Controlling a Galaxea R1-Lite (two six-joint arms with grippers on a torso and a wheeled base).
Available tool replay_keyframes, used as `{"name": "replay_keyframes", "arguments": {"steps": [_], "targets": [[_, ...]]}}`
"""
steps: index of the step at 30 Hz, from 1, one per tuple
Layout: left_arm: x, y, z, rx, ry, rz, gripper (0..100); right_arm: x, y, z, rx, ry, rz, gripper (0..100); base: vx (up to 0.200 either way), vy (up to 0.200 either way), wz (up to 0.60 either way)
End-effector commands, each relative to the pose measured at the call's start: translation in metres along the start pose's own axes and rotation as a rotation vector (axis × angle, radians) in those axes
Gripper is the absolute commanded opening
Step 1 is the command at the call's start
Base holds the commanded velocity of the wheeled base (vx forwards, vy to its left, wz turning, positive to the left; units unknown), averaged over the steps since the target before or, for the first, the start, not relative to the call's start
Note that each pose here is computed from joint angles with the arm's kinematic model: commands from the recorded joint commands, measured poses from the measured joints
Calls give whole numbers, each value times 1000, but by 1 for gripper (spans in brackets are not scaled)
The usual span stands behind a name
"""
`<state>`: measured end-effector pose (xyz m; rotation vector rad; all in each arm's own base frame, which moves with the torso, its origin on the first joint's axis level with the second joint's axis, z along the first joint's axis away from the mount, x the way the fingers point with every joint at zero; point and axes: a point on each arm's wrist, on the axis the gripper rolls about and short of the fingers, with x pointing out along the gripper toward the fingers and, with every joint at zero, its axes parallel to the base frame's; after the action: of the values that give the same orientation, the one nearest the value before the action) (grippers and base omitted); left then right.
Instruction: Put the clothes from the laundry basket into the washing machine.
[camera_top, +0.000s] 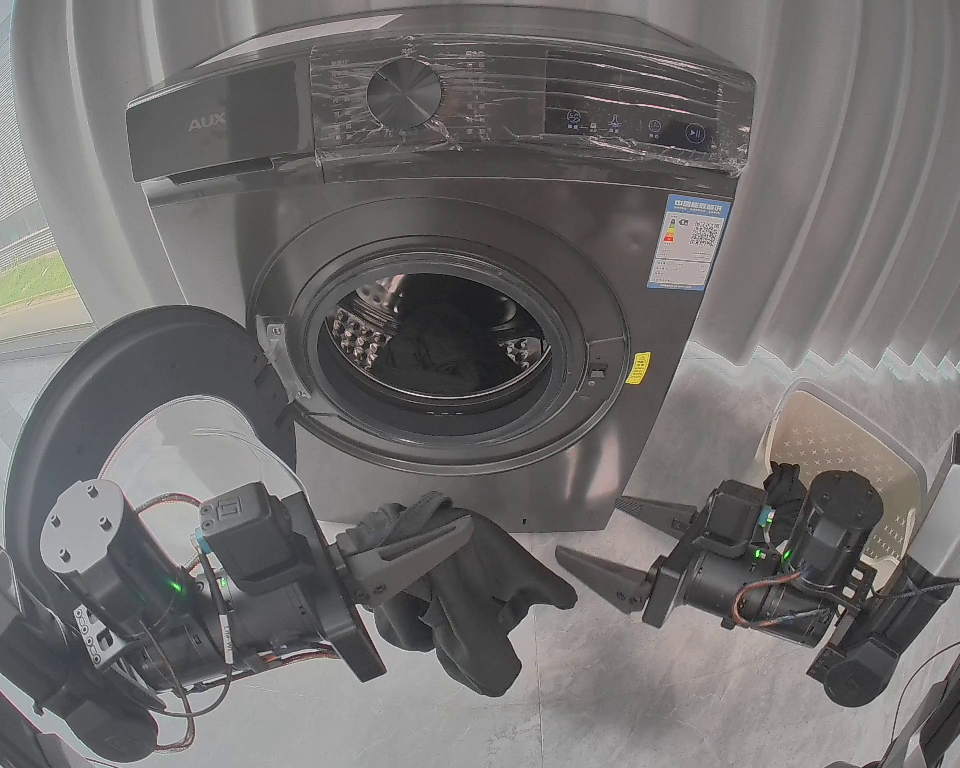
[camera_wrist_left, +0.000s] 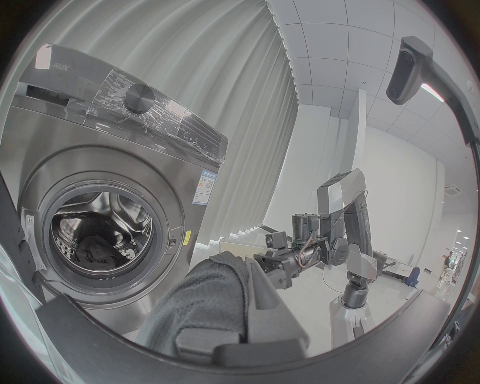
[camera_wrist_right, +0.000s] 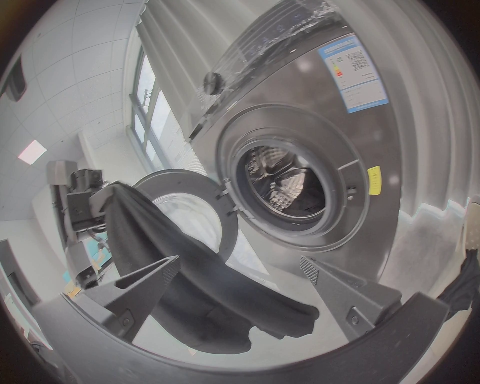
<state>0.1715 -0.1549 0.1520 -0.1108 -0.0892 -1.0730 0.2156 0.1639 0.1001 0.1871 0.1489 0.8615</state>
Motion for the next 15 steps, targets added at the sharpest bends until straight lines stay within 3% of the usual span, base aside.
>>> {"name": "replay_keyframes", "arguments": {"steps": [1,4,8,15], "targets": [[4,0,0,-5,-3,-15,0,-3,21,-7,-11,36,85,100,0,0,0],[9,2,5,4,-29,-17,0,6,31,-15,-15,62,129,100,0,0,0],[13,3,5,4,-33,-15,0,27,32,-35,-25,113,141,100,0,0,0],[14,4,7,6,-42,-14,0,44,35,-49,-18,136,158,100,0,0,0]]}}
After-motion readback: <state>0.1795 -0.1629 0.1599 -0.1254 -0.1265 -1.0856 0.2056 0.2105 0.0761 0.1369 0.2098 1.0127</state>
